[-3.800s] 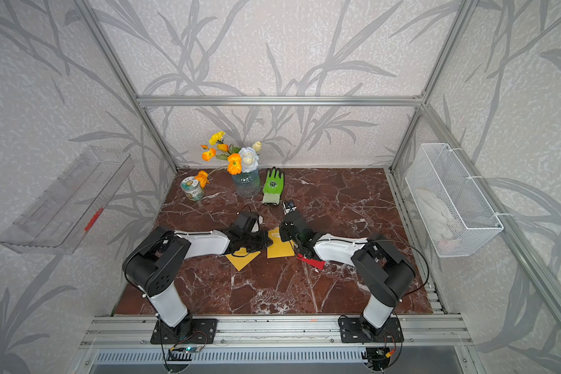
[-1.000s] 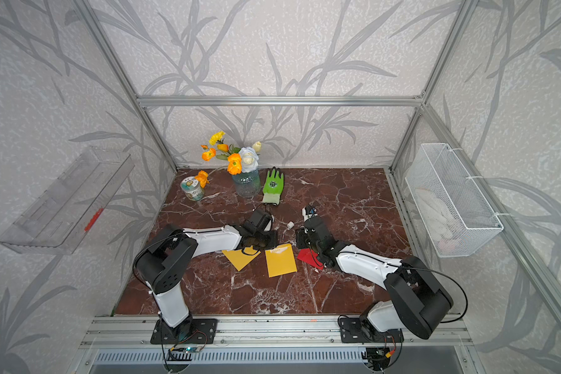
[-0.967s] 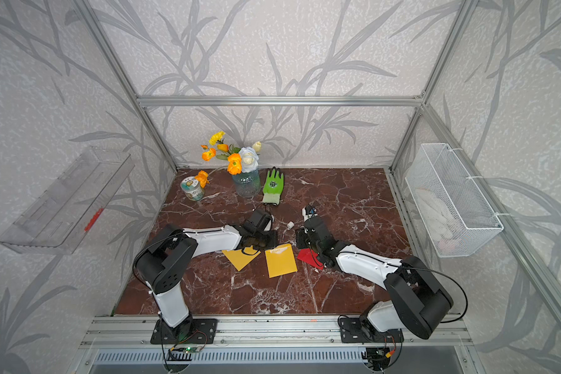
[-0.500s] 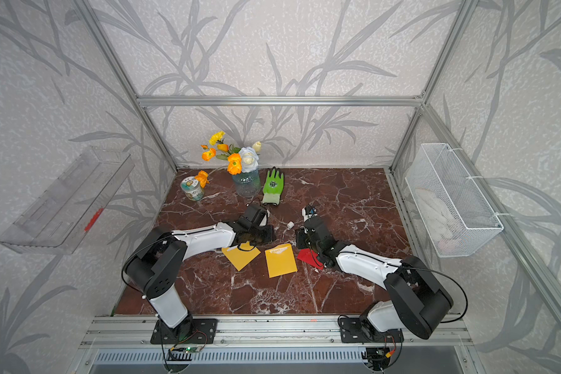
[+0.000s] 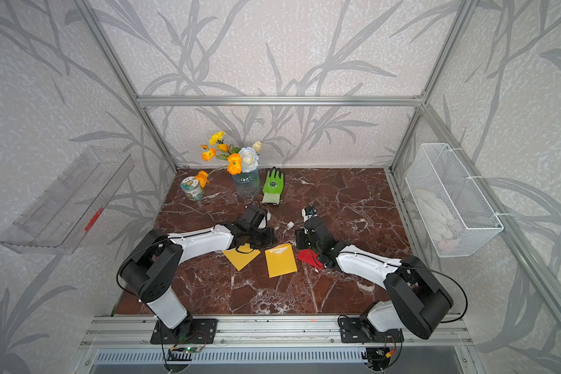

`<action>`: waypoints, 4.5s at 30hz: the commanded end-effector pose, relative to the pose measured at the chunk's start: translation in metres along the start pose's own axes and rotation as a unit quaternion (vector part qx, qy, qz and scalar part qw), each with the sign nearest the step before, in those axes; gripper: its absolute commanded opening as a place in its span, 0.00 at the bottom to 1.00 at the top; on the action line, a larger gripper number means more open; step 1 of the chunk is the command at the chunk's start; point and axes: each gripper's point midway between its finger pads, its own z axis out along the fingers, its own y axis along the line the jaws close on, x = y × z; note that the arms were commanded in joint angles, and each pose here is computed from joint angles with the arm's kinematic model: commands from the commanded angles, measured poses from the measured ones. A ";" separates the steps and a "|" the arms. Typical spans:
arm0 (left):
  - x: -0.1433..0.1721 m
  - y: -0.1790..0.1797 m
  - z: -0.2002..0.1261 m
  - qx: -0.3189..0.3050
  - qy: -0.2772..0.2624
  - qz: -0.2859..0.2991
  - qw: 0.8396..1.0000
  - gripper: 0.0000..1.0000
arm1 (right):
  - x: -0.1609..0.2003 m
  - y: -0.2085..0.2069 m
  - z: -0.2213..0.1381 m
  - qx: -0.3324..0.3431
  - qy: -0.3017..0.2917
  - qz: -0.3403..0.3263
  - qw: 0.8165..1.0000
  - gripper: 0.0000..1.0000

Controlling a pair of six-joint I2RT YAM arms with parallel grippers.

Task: Seal the envelope with a glue stick
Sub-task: Close the envelope at the center of the board.

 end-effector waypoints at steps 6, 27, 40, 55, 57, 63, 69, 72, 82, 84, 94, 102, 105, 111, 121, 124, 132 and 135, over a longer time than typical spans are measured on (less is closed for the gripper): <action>0.006 -0.013 -0.006 0.022 -0.001 0.014 1.000 0.10 | 0.005 -0.002 0.002 -0.002 0.005 0.006 1.000 0.00; 0.039 0.008 0.018 -0.006 0.039 0.026 0.999 0.10 | 0.012 -0.007 0.003 0.003 0.011 0.008 1.000 0.00; 0.063 0.038 0.046 -0.050 0.081 0.009 0.995 0.09 | 0.016 -0.011 0.001 0.010 0.011 0.008 1.000 0.00; 0.062 0.094 0.033 -0.155 0.066 -0.043 0.985 0.06 | 0.012 -0.010 -0.001 0.010 0.007 0.003 1.000 0.00; 0.063 0.101 0.030 -0.168 0.065 -0.044 0.983 0.06 | 0.012 -0.010 -0.003 0.012 0.006 0.002 1.000 0.00; 0.060 0.114 0.018 -0.207 0.065 -0.029 0.976 0.06 | 0.015 -0.013 -0.005 0.015 0.008 0.001 1.000 0.00; 0.054 0.112 0.004 -0.260 0.085 0.031 0.961 0.07 | 0.018 -0.016 -0.008 0.020 0.010 0.001 1.000 0.00; 0.050 0.109 -0.002 -0.309 0.090 0.076 0.944 0.07 | 0.020 -0.019 -0.010 0.026 0.011 0.000 1.000 0.00; 0.066 0.115 0.016 -0.359 0.116 0.121 0.918 0.07 | 0.025 -0.038 -0.032 0.057 0.001 -0.009 0.998 0.00; 0.068 0.114 0.021 -0.354 0.120 0.119 0.920 0.07 | 0.029 -0.043 -0.037 0.063 0.001 -0.008 0.998 0.00; 0.091 0.108 0.043 -0.298 0.149 0.082 0.939 0.13 | 0.036 -0.061 -0.050 0.077 -0.005 0.004 0.997 0.00; 0.105 0.117 0.045 -0.290 0.169 0.061 0.940 0.20 | 0.035 -0.062 -0.053 0.078 -0.009 0.005 0.997 0.00; 0.105 0.124 0.041 -0.313 0.177 0.074 0.930 0.28 | 0.034 -0.063 -0.054 0.079 -0.011 0.006 0.997 0.00; 0.111 0.141 0.033 -0.356 0.205 0.100 0.906 0.37 | 0.034 -0.065 -0.055 0.083 -0.015 0.009 0.996 0.00; 0.094 0.102 0.033 -0.291 0.189 0.095 0.933 0.45 | 0.030 -0.063 -0.062 0.078 -0.025 0.008 0.997 0.00; 0.076 0.073 0.028 -0.253 0.165 0.098 0.948 0.46 | 0.028 -0.062 -0.063 0.076 -0.026 0.007 0.997 0.00; 0.044 0.041 0.010 -0.220 0.122 0.101 0.962 0.47 | 0.027 -0.062 -0.063 0.075 -0.027 0.006 0.997 0.00; 0.039 0.039 0.008 -0.216 0.113 0.096 0.965 0.45 | 0.029 -0.062 -0.063 0.074 -0.026 0.006 0.997 0.00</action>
